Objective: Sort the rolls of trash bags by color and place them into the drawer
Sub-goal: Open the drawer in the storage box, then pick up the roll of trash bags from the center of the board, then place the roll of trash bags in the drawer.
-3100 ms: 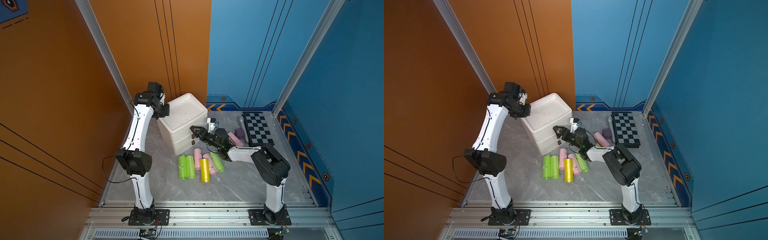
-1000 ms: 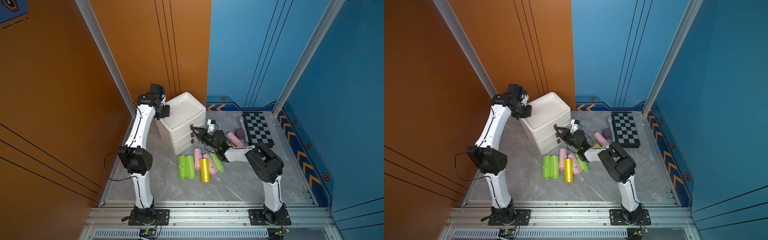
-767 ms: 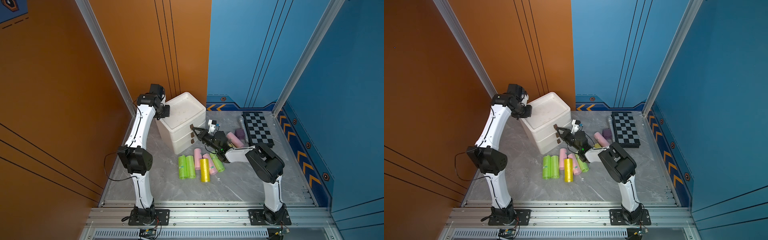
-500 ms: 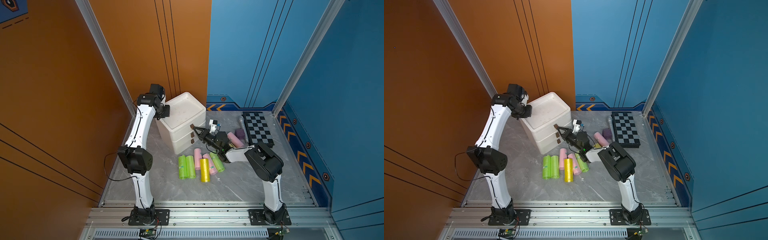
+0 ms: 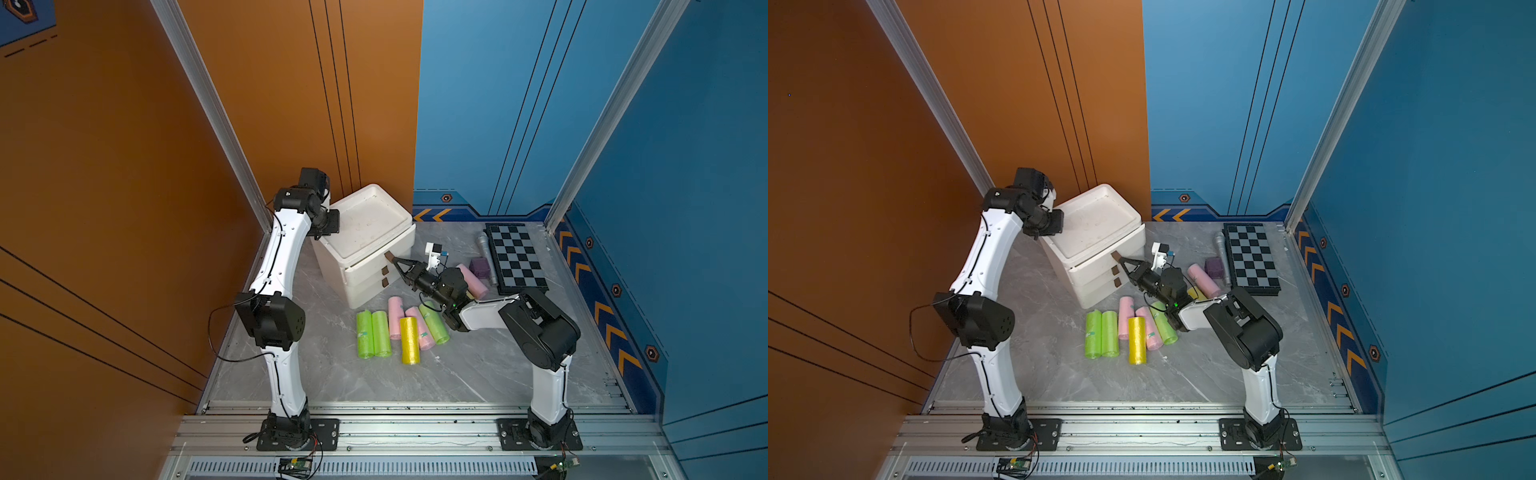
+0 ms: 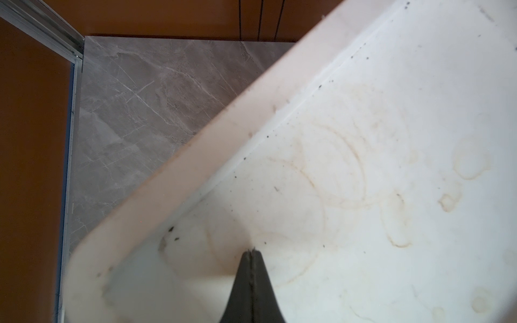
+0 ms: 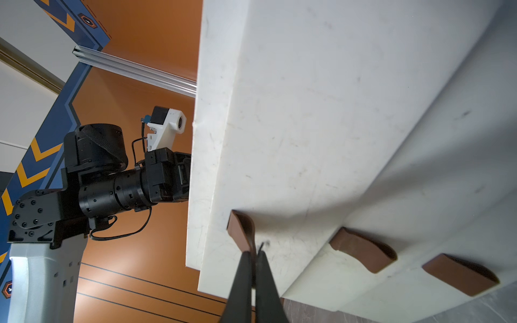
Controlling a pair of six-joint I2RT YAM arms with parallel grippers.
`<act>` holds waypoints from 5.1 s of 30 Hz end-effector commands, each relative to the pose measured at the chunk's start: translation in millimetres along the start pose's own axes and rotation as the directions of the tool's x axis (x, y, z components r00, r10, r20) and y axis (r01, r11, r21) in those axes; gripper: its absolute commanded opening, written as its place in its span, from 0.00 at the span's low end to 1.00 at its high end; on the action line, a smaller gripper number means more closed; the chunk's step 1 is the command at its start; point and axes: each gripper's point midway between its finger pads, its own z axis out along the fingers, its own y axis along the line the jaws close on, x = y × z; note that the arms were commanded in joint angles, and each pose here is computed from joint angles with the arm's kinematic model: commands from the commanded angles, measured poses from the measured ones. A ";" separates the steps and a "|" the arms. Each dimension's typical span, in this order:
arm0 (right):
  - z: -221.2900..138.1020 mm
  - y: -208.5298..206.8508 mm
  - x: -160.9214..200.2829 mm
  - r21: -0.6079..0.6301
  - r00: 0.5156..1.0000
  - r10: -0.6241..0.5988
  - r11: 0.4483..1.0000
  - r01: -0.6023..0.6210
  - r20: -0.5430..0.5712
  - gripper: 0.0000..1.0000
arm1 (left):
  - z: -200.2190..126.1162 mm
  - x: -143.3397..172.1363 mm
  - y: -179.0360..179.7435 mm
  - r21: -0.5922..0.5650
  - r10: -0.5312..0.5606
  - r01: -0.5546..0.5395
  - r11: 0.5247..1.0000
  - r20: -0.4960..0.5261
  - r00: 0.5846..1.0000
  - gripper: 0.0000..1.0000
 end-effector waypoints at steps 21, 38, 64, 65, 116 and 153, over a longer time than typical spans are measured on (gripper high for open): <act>-82.6 -4.6 6.8 0.209 0.990 -0.094 0.971 0.113 -0.101 0.00 | 19.7 35.4 4.9 0.002 -0.039 0.040 0.999 -0.159 0.987 0.00; -101.1 -18.4 16.7 0.346 0.974 -0.157 0.915 0.206 -0.165 0.18 | 18.9 35.6 -0.4 0.022 -0.049 0.053 0.998 -0.160 0.986 0.00; -170.0 -37.0 88.9 0.527 0.678 -0.449 0.426 0.735 -0.582 0.88 | 21.9 32.4 -11.4 0.050 -0.047 0.055 0.997 -0.157 0.986 0.00; -168.7 -36.7 91.8 0.523 0.671 -0.453 0.420 0.741 -0.587 0.86 | 21.1 32.4 -11.2 0.049 -0.047 0.055 0.997 -0.156 0.987 0.00; -161.3 -14.9 122.3 0.523 0.731 -0.329 0.530 0.667 -0.598 0.45 | 18.2 36.9 -4.8 0.047 -0.041 0.049 0.998 -0.164 0.986 0.00; -8.9 112.3 -45.8 0.362 0.983 0.077 0.923 -0.135 0.170 0.50 | 21.6 28.0 -11.7 0.077 -0.058 0.070 0.995 -0.151 0.987 0.00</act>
